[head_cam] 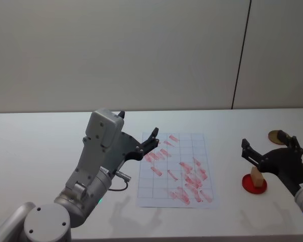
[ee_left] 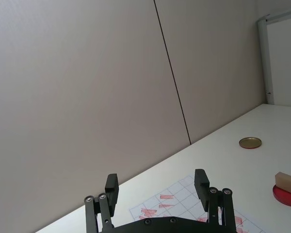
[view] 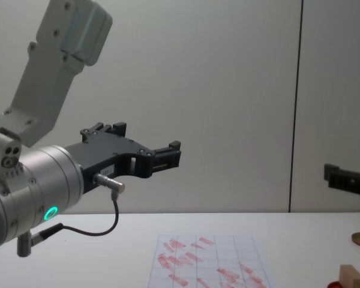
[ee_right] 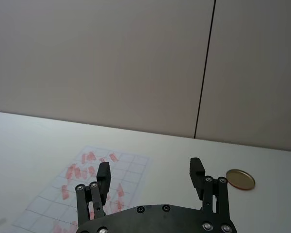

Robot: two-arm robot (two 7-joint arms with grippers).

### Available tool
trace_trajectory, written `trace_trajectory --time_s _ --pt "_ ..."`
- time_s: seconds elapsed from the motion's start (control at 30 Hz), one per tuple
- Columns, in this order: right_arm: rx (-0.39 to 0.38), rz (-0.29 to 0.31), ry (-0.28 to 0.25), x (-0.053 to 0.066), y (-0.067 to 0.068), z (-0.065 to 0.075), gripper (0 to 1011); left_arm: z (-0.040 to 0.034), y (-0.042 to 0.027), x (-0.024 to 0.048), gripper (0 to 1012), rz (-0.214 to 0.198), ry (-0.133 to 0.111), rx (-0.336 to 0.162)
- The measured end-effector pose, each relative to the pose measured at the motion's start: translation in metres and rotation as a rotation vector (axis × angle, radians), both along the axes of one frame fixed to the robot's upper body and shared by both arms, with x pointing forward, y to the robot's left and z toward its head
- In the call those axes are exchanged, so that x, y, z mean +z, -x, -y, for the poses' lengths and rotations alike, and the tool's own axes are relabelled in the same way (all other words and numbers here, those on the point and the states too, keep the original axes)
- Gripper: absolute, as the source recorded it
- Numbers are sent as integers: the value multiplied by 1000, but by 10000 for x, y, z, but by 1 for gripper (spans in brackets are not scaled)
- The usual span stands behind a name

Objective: Use the one hand to pick up the stamp and affix it onto the A4 paper.

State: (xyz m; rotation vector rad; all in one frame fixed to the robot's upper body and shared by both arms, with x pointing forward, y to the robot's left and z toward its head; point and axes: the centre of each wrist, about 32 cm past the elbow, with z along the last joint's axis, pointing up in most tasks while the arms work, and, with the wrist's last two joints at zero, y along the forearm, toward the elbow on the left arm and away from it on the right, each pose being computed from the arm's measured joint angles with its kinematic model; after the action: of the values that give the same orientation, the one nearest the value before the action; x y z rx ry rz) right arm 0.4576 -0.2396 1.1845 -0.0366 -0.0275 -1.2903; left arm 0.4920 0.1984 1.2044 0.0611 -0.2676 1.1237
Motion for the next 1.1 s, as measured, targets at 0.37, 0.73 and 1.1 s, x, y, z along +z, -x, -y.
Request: trace_trajectory --time_s 0.37,0.73,1.1 --pt "-75 -92 21 -82 -217 -17 1001 0 0 0 993 0 0 0" --pt "-152 -184 35 -157 -392 -84 1001 0 0 0 993 0 0 0" --pt "-210 -262 42 -260 -518 -119 1001 0 0 0 993 0 0 0"
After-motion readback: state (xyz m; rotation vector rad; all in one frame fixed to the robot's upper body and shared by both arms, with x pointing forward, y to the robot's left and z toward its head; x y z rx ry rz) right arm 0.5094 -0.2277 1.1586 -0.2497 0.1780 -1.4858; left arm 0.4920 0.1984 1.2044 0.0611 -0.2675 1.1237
